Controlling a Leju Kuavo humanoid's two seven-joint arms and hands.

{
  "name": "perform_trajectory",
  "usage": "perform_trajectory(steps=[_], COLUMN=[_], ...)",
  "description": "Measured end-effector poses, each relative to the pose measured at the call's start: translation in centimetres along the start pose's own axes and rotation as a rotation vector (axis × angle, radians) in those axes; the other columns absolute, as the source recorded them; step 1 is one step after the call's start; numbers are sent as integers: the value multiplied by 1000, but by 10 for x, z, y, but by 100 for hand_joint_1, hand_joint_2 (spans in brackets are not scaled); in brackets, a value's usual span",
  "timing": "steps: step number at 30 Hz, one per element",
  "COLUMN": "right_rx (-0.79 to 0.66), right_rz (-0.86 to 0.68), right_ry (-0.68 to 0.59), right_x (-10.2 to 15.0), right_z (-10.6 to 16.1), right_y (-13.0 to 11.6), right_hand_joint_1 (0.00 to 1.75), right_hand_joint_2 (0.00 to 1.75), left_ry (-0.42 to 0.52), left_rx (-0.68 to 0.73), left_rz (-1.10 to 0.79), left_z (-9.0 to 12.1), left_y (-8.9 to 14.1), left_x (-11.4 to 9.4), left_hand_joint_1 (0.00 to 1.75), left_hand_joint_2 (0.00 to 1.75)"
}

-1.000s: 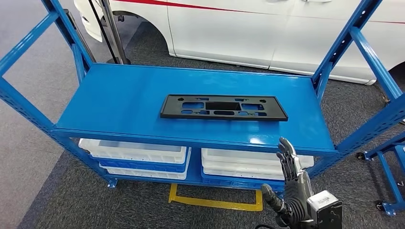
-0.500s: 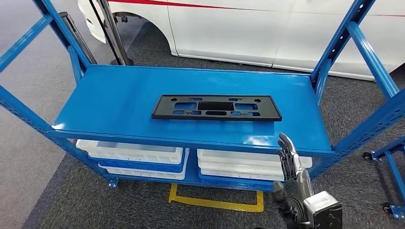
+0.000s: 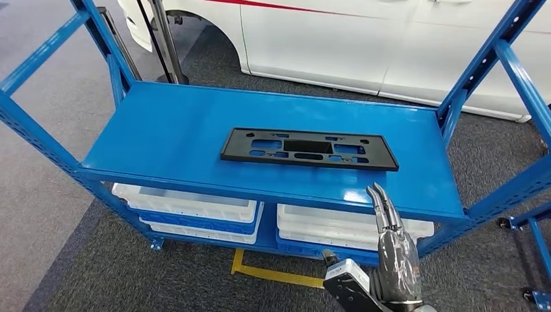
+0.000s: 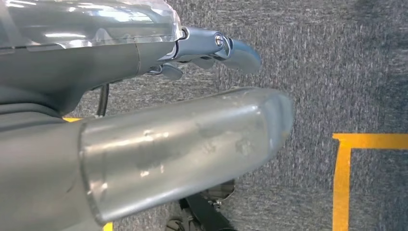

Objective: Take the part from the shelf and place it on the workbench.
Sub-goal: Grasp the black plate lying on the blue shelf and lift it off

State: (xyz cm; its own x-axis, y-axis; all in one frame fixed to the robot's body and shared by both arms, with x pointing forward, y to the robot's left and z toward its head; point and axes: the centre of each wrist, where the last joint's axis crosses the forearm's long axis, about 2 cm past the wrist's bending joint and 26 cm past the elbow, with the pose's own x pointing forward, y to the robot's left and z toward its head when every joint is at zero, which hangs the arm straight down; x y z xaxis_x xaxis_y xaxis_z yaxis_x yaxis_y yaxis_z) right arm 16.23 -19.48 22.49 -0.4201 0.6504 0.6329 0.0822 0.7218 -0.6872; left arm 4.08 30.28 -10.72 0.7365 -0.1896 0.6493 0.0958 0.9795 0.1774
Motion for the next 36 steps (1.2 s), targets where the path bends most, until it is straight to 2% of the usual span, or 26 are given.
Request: perform_trajectory(steps=[4, 8, 11, 17, 21, 25, 29, 36], right_rx=[4, 2, -12, 93, 199, 290, 268, 204], right_rz=[111, 261, 392, 488, 469, 448, 399, 306], right_ry=[3, -45, -88, -147, -186, -231, -265, -281], right_x=[-1, -2, -5, -16, -29, -31, -26, -26], right_z=[1, 3, 8, 14, 16, -10, -27, -34], right_y=[1, 6, 19, 44, 68, 78, 82, 88], right_hand_joint_1=[0, 0, 0, 0, 0, 0, 0, 0], right_hand_joint_2=[175, 175, 175, 175, 175, 175, 175, 175], left_ry=[-3, -8, -12, 21, 28, 13, 10, 19], left_rx=[-2, -6, -10, -16, -36, -51, -59, -73], left_rz=[-7, -19, -27, -57, -50, -41, -35, -25], left_z=[0, -1, -1, -2, -3, -8, -9, -9], left_y=[0, 0, 0, 0, -1, -1, -5, -13], left_x=[1, 1, 2, 2, 3, 10, 14, 16], left_hand_joint_1=[0, 0, 0, 0, 0, 0, 0, 0], left_hand_joint_2=[0, 0, 0, 0, 0, 0, 0, 0])
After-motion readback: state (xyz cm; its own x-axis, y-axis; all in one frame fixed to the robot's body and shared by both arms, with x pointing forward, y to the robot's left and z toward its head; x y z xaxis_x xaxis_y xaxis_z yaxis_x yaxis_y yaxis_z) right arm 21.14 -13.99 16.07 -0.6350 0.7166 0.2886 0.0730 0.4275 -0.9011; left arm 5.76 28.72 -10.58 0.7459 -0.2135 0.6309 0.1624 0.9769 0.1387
